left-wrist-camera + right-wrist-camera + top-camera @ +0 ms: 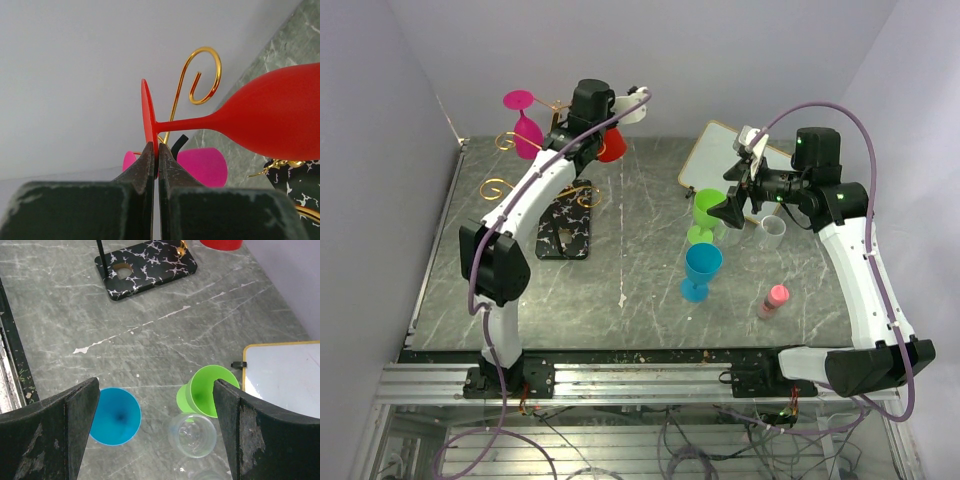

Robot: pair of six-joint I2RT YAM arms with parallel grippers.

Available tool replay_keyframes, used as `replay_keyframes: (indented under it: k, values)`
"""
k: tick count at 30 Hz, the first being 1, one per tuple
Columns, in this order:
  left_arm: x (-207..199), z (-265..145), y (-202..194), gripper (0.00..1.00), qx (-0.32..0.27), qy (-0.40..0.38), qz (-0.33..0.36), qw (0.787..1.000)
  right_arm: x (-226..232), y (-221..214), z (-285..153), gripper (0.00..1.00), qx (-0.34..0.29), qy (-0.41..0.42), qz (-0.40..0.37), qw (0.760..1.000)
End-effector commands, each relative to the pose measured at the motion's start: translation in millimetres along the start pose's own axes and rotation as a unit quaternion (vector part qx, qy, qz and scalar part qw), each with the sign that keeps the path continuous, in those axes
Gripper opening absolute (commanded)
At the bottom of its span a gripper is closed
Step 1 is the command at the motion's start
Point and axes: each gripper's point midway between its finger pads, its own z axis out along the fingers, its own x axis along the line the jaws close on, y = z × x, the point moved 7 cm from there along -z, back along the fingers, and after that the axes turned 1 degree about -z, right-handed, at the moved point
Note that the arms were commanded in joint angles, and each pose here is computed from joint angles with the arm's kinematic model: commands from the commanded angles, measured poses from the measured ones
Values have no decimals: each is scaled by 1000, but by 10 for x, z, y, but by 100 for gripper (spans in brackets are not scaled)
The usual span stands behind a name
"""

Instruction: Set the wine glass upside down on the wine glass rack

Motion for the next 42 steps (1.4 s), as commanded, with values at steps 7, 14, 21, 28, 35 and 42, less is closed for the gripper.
replay_keyframes:
  k: [7,14,21,28,35,42]
  values:
    - [161,134,-180,7,27,21,-22,999,-1,-3,-6,96,-9,1,-4,1000]
    - [163,296,-205,7,37,29,-15,999,10,-4,-9,96,-10,1,-7,1000]
    - [212,404,-174,7,42,47,-11,998,29,-3,-21,96,-12,2,-9,1000]
    - [211,488,-163,7,44,62,-6,997,30,-14,-21,96,-11,1,-9,1000]
    - [219,546,-138,7,39,75,-14,996,24,-15,-17,96,-11,1,-7,1000]
    - [249,580,-100,7,29,88,-28,995,32,-22,-12,96,-12,3,-7,1000]
